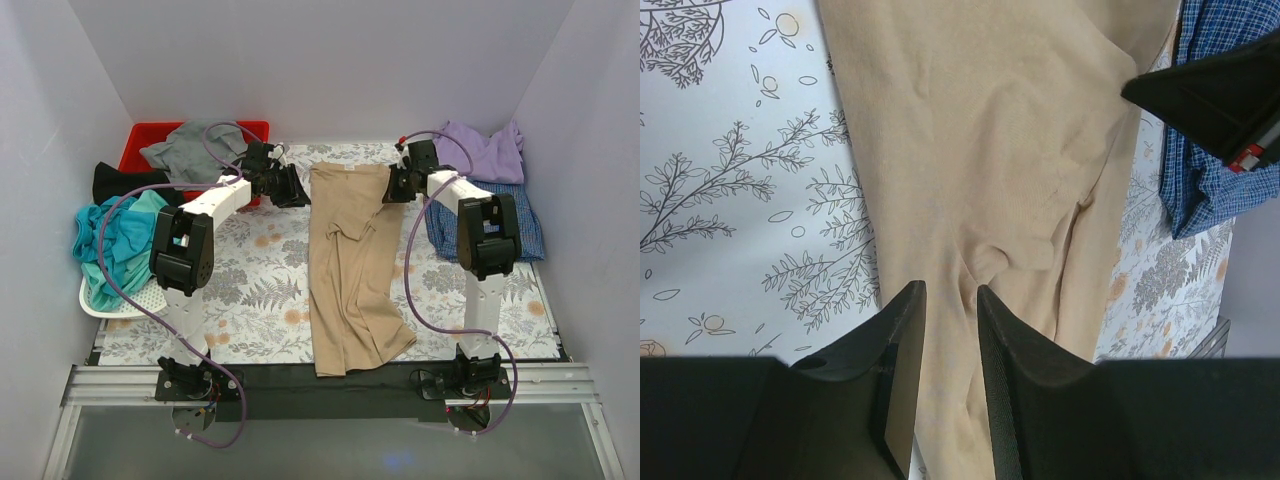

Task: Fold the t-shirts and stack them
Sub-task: Fold the tshirt

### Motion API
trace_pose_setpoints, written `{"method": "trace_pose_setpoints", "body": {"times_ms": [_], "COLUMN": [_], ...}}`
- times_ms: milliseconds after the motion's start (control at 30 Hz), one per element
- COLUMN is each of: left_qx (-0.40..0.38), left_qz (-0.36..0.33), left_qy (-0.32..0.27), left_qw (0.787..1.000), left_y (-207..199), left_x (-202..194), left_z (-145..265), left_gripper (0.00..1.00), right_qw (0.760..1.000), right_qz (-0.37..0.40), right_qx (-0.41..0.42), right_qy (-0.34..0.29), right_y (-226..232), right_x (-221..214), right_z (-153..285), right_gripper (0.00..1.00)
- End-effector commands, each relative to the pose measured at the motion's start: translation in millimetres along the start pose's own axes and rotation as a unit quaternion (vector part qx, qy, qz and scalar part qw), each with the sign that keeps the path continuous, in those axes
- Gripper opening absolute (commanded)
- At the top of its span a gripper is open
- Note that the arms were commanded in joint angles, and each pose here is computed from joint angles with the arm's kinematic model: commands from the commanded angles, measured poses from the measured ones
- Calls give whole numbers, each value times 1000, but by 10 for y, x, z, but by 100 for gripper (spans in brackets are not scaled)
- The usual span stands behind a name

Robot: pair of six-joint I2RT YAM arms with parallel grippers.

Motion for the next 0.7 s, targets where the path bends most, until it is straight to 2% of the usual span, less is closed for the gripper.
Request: {"method": "trace_pose_setpoints", "body": {"times_ms": [0,200,400,433,467,533,567,667], "left_qx": [-9,-12,-21,-28,-34,-59,-70,-105], "left_qz": [-10,-8,-8,-9,-12,-14,-21,-26], "left_qy": [-16,-14,-12,-12,-15,-14,-25,-34], "left_qw": [1000,1000,1000,999,999,998,997,994], "left_y": [-72,-72,-87,-107,-126,-178,-222,-329], "left_x": [118,100,108,130,154,184,267,436], "left_z": [70,67,47,46,46,30,34,10], "left_gripper": [26,26,26,26,26,26,26,27], "right_qw": [996,995,997,997,996,995,993,986], "right_qz": [28,30,18,18,17,13,13,14], "right_qx": [34,29,11,10,5,-8,-23,-54], "right_qy": [-73,-90,-79,-79,-82,-98,-115,-156], "right_y": [256,253,163,159,147,127,119,112], "right_x": [262,209,120,122,128,171,227,416], "right_z": [423,591,501,501,500,530,567,642], "right_gripper": [1,1,1,3,14,24,32,39]}}
Point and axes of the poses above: each gripper's point midway between its finger pads, its own z axis back along the fingers, its own y axis along the line the jaws close on, x = y × z, the point moved 6 cm from there along z, back along the fingers, and after that the axes turned 12 degrees about -z, right-handed, at the moved point
